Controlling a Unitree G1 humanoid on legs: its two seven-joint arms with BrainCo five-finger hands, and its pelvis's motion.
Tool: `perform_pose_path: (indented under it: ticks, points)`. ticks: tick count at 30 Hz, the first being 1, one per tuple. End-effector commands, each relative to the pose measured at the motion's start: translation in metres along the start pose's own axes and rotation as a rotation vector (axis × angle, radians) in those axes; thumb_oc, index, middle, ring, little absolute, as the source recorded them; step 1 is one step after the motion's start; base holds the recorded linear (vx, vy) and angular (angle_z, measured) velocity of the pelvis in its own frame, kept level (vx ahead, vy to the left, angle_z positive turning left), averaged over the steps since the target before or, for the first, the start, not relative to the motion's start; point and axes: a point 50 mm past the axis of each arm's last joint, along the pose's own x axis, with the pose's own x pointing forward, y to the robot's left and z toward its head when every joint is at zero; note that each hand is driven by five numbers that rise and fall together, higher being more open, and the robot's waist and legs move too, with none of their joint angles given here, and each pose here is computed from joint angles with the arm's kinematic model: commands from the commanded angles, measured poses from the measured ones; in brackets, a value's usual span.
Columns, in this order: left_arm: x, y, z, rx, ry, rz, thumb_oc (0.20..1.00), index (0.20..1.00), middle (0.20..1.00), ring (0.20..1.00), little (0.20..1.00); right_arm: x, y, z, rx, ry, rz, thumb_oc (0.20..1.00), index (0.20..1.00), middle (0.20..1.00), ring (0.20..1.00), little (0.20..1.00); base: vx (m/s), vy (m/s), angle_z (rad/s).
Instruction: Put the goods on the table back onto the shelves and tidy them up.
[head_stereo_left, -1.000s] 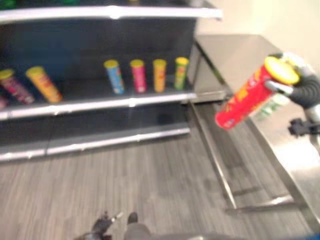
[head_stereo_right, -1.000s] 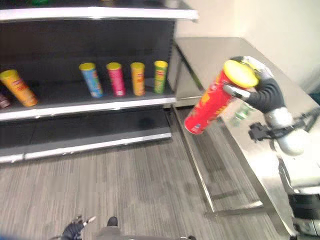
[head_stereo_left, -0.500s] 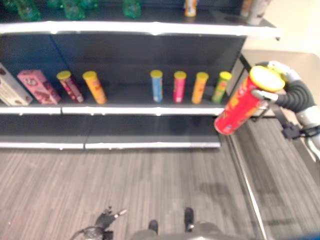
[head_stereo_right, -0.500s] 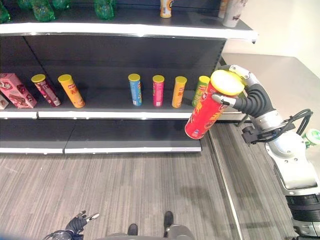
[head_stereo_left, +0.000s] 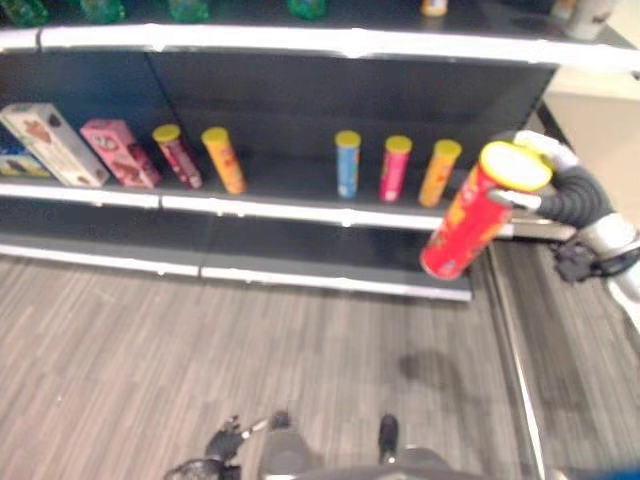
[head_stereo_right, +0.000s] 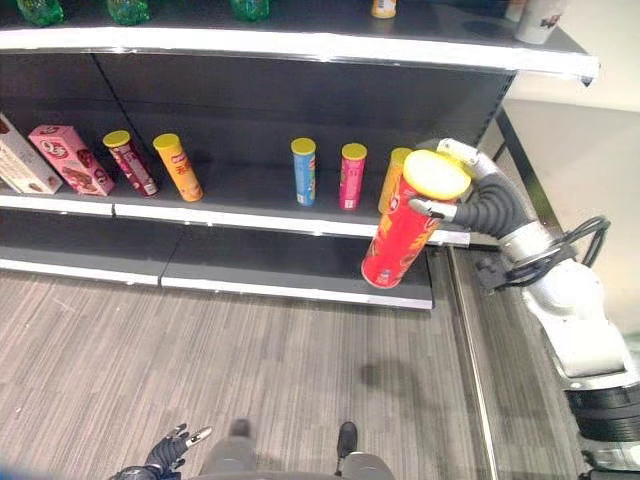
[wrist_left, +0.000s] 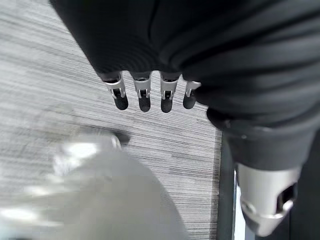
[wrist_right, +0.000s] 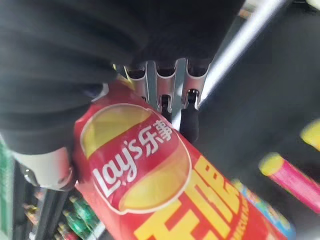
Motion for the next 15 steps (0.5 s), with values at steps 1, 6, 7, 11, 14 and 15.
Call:
perform_pose_path:
  ticks: [1, 6, 7, 11, 14, 15]
  points:
    - [-0.007, 0.031, 0.006, 0.047, -0.051, 0.075, 1.0, 1.0, 1.0, 1.0, 1.0, 0.008, -0.009, 0.031, -0.039, -0.154, -0.039, 0.2, 0.2, 0.2, 0.2, 0.2, 0.28, 0.494, 0.05]
    - [-0.005, 0.033, 0.009, 0.131, -0.038, 0.061, 1.0, 1.0, 1.0, 1.0, 1.0, 0.004, -0.002, 0.023, -0.04, -0.116, -0.057, 0.2, 0.2, 0.2, 0.2, 0.2, 0.24, 0.529, -0.13]
    - [-0.006, 0.04, 0.013, 0.155, -0.044, 0.068, 1.0, 1.0, 1.0, 1.0, 1.0, 0.006, 0.006, 0.021, -0.02, -0.111, -0.044, 0.2, 0.2, 0.2, 0.2, 0.2, 0.11, 0.485, 0.2]
    - [-0.009, 0.053, 0.013, 0.159, -0.037, 0.099, 1.0, 1.0, 1.0, 1.0, 1.0, 0.012, 0.015, 0.023, 0.011, -0.133, -0.039, 0.2, 0.2, 0.2, 0.2, 0.2, 0.14, 0.431, 0.01]
    - [-0.012, 0.056, -0.002, 0.13, 0.019, 0.117, 1.0, 1.0, 1.0, 1.0, 1.0, 0.016, 0.019, 0.023, 0.022, -0.134, -0.006, 0.2, 0.2, 0.2, 0.2, 0.2, 0.21, 0.315, -0.1]
    - [-0.012, 0.055, -0.005, 0.127, 0.029, 0.117, 1.0, 1.0, 1.0, 1.0, 1.0, 0.018, 0.02, 0.024, 0.032, -0.141, 0.0, 0.2, 0.2, 0.2, 0.2, 0.2, 0.11, 0.109, 0.02]
